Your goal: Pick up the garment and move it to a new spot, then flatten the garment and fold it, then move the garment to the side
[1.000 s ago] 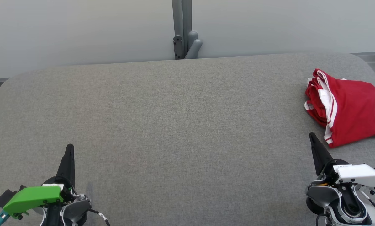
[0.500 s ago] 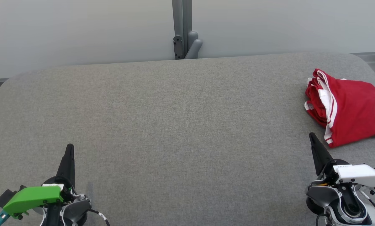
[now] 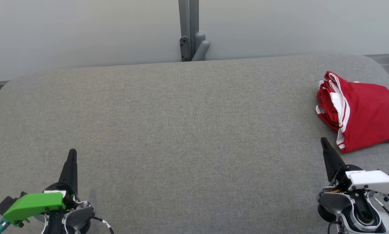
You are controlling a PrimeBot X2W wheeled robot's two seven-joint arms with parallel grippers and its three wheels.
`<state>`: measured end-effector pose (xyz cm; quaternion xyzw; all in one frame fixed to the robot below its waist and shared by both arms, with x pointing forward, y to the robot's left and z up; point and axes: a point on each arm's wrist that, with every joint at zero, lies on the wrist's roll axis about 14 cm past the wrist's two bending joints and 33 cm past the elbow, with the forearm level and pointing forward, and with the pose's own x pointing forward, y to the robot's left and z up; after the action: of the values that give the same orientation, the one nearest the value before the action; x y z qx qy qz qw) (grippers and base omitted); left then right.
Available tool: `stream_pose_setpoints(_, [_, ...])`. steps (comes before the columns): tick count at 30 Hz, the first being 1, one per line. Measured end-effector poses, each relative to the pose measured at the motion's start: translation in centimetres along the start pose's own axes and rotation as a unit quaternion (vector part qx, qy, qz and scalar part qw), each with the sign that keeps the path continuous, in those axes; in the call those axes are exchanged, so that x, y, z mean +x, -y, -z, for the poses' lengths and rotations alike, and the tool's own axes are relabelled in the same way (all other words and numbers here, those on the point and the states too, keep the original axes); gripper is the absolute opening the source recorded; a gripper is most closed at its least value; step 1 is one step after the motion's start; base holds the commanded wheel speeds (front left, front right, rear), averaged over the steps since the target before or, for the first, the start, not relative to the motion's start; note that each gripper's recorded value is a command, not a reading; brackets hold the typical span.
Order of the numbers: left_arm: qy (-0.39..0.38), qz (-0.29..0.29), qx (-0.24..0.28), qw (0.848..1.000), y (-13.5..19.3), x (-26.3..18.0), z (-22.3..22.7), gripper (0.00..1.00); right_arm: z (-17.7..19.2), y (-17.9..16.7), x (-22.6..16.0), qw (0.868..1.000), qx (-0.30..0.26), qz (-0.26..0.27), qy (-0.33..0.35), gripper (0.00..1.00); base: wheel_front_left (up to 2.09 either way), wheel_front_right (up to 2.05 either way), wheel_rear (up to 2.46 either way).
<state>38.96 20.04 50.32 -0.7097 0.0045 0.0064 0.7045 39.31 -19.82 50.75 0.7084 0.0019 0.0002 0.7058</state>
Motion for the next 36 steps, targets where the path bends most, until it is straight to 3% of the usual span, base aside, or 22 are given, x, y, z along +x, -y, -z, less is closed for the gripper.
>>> stream_pose_setpoints(36, [0.000,0.000,0.000,1.000,0.01,0.00,0.00,0.00,0.01,0.00,0.00,1.000,0.000,0.000,0.000,0.00,0.00,0.00,0.00])
